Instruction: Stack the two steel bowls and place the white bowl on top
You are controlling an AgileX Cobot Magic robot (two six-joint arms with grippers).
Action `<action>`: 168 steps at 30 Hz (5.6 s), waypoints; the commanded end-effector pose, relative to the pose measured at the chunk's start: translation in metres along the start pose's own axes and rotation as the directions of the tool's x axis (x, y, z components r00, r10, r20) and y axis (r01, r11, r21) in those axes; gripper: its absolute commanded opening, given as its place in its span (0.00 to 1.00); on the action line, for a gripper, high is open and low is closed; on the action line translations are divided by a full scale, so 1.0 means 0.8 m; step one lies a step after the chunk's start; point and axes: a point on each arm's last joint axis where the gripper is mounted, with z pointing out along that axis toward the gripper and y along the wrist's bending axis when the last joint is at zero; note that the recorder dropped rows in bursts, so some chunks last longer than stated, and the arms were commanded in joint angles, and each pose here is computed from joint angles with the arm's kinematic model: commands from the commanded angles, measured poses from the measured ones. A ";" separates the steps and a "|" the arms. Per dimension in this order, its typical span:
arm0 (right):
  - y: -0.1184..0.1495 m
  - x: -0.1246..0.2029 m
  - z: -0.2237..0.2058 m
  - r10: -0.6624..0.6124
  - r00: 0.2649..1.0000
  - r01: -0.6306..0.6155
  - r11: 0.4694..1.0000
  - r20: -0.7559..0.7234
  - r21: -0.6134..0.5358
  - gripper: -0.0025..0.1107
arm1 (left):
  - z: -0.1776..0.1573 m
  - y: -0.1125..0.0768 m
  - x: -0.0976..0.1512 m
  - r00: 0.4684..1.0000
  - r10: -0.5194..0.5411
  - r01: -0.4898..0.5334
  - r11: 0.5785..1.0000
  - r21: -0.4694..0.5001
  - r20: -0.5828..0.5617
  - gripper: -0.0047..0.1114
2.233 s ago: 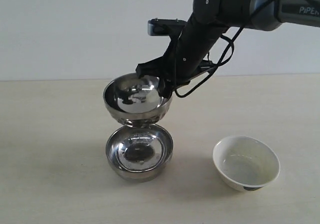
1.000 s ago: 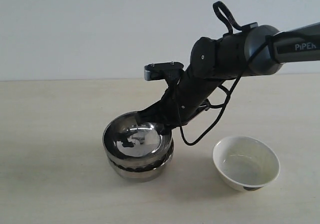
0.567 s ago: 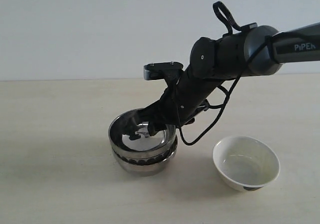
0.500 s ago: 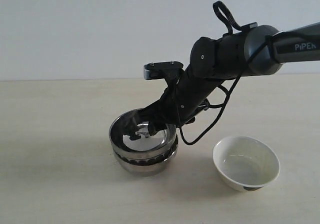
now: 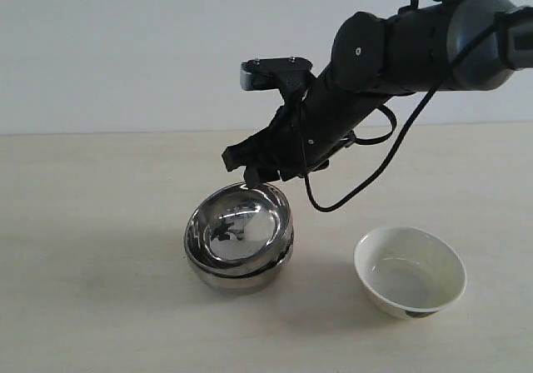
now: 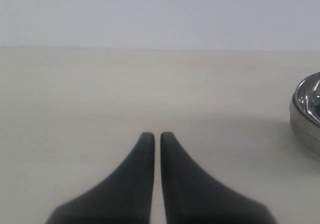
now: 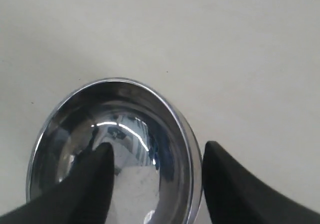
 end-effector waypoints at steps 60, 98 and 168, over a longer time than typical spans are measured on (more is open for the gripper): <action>-0.153 0.120 -0.043 0.217 0.958 -0.131 0.912 -0.188 0.388 0.57 | 0.000 0.000 0.000 1.000 -0.004 0.004 1.000 0.005 0.007 0.07; -0.071 0.051 -0.093 0.192 0.969 -0.190 0.981 0.157 -0.024 0.02 | 0.000 0.000 0.000 1.000 -0.004 0.004 1.000 0.005 0.007 0.07; 0.002 0.010 0.008 -0.086 0.983 0.093 0.995 0.163 -0.034 0.02 | 0.000 0.000 0.000 1.000 -0.004 0.004 1.000 0.005 0.007 0.07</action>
